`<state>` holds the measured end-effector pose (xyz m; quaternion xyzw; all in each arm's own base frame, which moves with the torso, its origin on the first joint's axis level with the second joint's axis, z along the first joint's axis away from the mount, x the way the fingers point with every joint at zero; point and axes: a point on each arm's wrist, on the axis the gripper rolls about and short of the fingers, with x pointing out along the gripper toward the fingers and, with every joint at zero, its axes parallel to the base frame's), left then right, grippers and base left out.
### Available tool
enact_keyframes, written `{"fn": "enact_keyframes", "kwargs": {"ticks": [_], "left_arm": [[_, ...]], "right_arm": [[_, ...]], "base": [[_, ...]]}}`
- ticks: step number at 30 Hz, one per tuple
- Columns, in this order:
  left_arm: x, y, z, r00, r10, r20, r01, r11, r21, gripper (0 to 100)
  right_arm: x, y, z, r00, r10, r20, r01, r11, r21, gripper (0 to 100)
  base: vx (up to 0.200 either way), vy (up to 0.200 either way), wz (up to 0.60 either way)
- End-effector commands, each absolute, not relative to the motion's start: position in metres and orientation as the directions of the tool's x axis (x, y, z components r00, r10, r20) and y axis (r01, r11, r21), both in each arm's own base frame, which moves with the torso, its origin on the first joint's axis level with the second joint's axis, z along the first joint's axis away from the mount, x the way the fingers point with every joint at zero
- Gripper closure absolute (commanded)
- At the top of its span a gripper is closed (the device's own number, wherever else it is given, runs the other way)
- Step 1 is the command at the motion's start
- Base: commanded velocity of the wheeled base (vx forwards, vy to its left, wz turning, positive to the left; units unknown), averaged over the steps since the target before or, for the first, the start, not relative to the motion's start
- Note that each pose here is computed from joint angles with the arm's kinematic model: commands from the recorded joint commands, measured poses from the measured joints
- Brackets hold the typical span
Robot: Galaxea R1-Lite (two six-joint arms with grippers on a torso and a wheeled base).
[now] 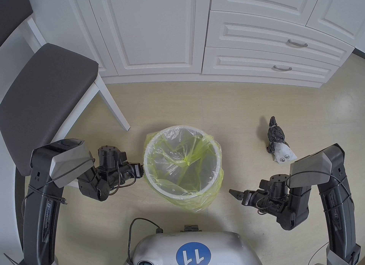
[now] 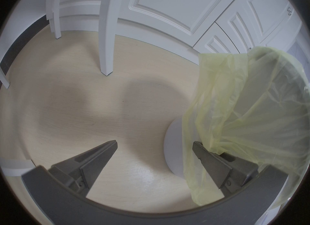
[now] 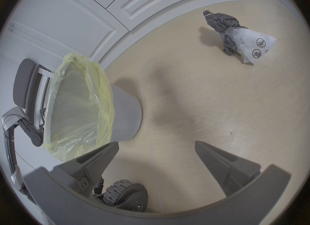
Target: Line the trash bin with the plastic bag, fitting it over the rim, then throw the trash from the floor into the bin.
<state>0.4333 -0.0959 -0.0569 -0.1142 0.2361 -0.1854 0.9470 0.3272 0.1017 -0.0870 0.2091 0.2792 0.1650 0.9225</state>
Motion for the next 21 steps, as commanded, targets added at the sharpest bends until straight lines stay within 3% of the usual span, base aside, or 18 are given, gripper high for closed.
{"fn": "enact_keyframes", "kwargs": {"ticks": [1, 13, 21], "left_arm": [[0.433, -0.095, -0.061, 0.817, -0.402, -0.414, 0.292, 0.907, -0.305, 0], [0.431, -0.083, -0.066, 0.818, -0.380, -0.431, 0.285, 0.920, -0.270, 0], [0.423, -0.086, -0.067, 0.814, -0.369, -0.449, 0.274, 0.925, -0.263, 0]], "right_arm": [[0.328, 0.102, -0.087, 0.795, 0.423, -0.434, -0.195, 0.856, 0.479, 0], [0.345, 0.107, -0.090, 0.833, 0.398, -0.384, -0.194, 0.861, 0.471, 0], [0.375, 0.115, -0.088, 0.867, 0.415, -0.277, -0.219, 0.815, 0.536, 0]], "base": [[0.000, 0.000, 0.00], [0.000, 0.000, 0.00], [0.000, 0.000, 0.00]]}}
